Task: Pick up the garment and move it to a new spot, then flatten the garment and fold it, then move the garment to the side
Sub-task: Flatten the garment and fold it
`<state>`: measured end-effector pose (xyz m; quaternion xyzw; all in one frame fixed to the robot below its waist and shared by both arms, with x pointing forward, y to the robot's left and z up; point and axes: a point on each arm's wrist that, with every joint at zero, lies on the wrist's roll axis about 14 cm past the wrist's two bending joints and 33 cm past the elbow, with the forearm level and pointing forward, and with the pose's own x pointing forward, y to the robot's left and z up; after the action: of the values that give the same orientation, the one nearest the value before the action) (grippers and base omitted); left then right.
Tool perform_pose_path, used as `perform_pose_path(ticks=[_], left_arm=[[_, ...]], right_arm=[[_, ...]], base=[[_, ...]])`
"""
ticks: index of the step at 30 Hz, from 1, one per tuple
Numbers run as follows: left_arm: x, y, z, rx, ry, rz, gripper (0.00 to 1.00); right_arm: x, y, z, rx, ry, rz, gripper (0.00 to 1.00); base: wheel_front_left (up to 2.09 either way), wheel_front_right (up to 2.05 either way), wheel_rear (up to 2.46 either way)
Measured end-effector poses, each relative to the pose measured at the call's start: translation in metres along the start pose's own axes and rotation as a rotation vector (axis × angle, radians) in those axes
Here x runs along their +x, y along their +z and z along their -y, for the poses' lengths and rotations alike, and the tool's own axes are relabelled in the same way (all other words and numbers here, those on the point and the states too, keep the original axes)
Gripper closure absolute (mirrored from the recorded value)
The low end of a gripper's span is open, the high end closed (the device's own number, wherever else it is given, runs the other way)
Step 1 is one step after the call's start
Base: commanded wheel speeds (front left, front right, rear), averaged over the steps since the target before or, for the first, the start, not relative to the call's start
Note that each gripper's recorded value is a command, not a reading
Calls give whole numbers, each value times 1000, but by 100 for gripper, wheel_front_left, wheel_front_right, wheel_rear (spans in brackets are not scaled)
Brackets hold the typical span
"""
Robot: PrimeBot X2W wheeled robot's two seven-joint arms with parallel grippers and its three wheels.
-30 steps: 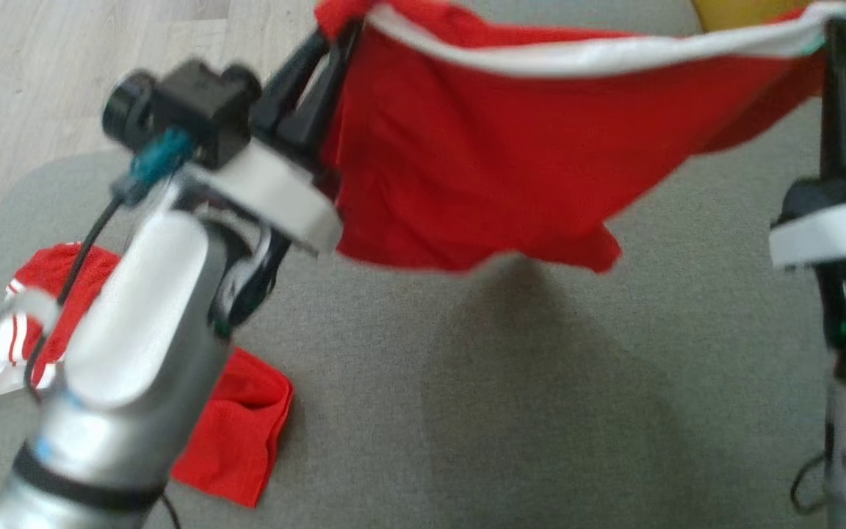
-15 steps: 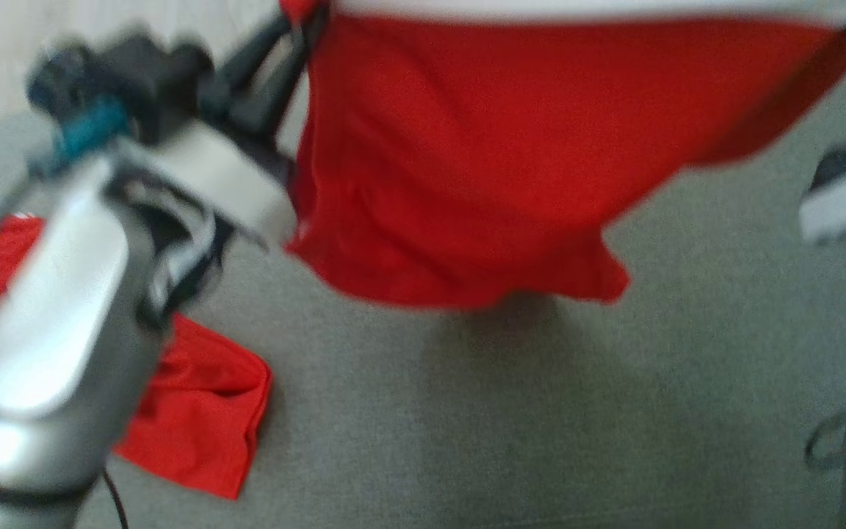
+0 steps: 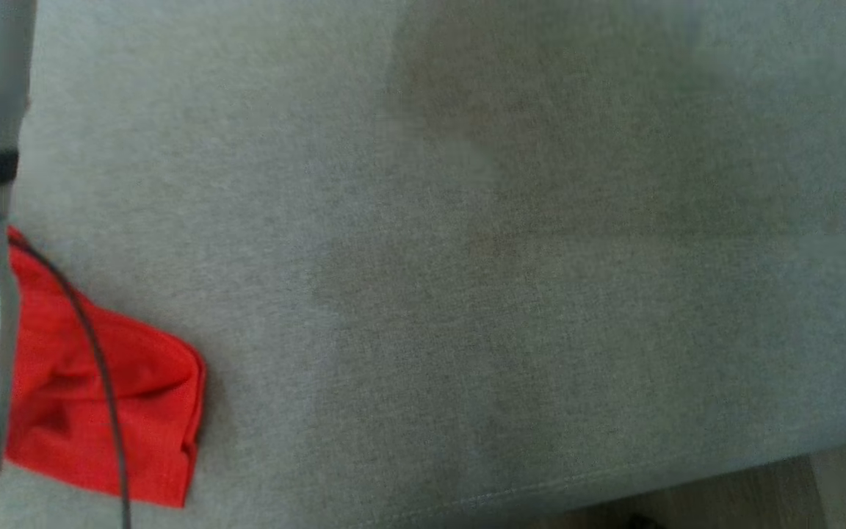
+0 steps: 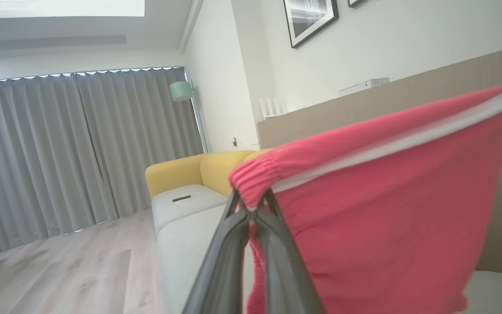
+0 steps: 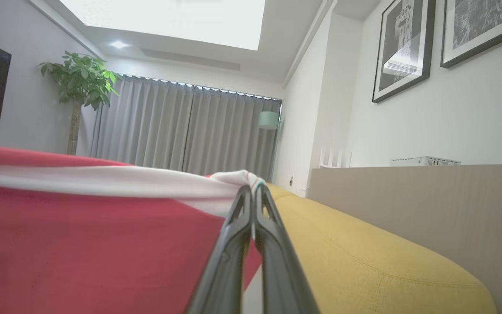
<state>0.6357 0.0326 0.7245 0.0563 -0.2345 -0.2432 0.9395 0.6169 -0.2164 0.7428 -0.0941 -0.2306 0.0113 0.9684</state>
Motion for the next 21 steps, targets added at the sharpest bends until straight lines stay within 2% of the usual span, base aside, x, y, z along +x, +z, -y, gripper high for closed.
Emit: perform_pose_path(ticks=[2, 6, 8, 15, 21], left_arm=[[7, -13, 1, -27, 10, 4, 100], [1, -61, 13, -97, 12, -81, 100], [-4, -73, 19, -112, 6, -112, 100], [-70, -160, 60, -217, -26, -345, 100], [-143, -189, 103, -260, -88, -484, 100]], right_arm=[[5, -16, -1, 9, -6, -9, 100], [-6, -78, -12, 47, -1, -152, 100], [-12, -92, -16, 53, 5, -191, 100], [-86, -194, -55, 91, 97, -518, 100], [-148, -225, -56, 46, 172, -708, 100]], base=[[0, 0, 0], [0, 0, 0], [0, 0, 0], [0, 0, 0], [0, 0, 0]])
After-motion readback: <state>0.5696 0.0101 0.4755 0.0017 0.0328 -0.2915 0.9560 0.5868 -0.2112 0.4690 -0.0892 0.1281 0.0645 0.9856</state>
